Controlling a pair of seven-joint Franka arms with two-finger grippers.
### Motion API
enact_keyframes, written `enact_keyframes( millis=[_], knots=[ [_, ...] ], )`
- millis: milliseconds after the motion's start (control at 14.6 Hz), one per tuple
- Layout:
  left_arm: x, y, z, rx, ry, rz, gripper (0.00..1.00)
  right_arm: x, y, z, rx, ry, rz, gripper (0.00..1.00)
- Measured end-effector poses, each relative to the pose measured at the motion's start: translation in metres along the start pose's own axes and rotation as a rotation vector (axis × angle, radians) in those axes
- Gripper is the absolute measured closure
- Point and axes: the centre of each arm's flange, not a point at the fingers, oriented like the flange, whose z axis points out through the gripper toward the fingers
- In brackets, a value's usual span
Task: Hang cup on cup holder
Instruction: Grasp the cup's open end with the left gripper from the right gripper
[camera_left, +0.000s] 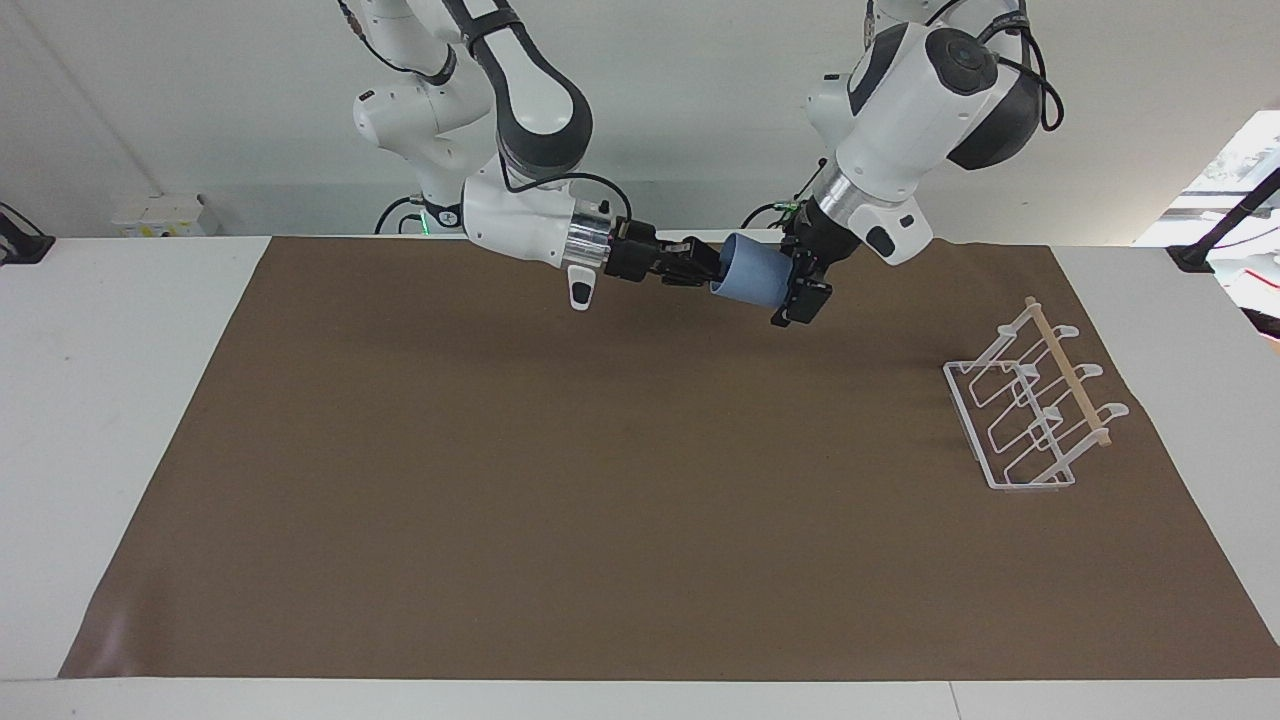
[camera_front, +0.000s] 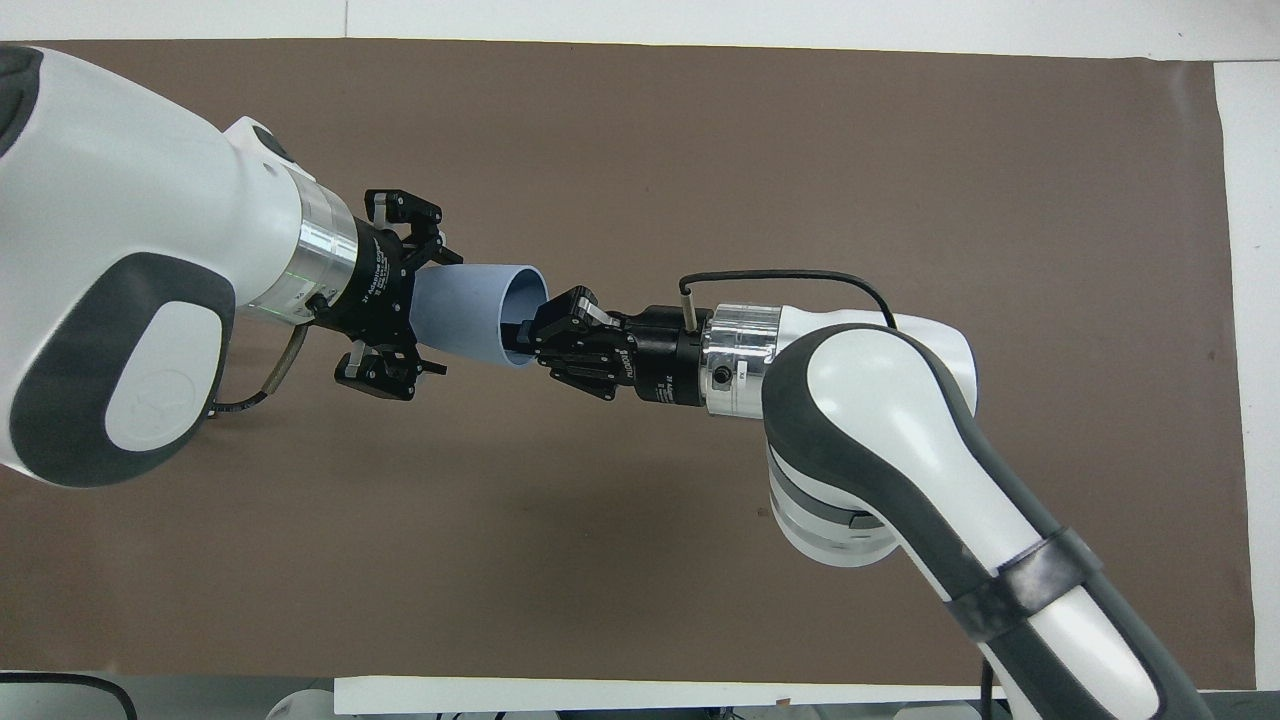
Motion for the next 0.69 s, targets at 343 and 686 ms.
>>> enact_keyframes(
  millis=[343,686],
  knots=[
    [0.0000,-0.0001,-0.0003,-0.001,0.000,0.022,0.13,0.0000,-0.0001,0.0000,0.001,0.000,0.004,0.96],
    [-0.0006,0.0010,-0.0036,-0.015,0.000,0.064,0.38,-0.0009,-0.0026,-0.0016,0.007,0.000,0.007,0.96]
  ],
)
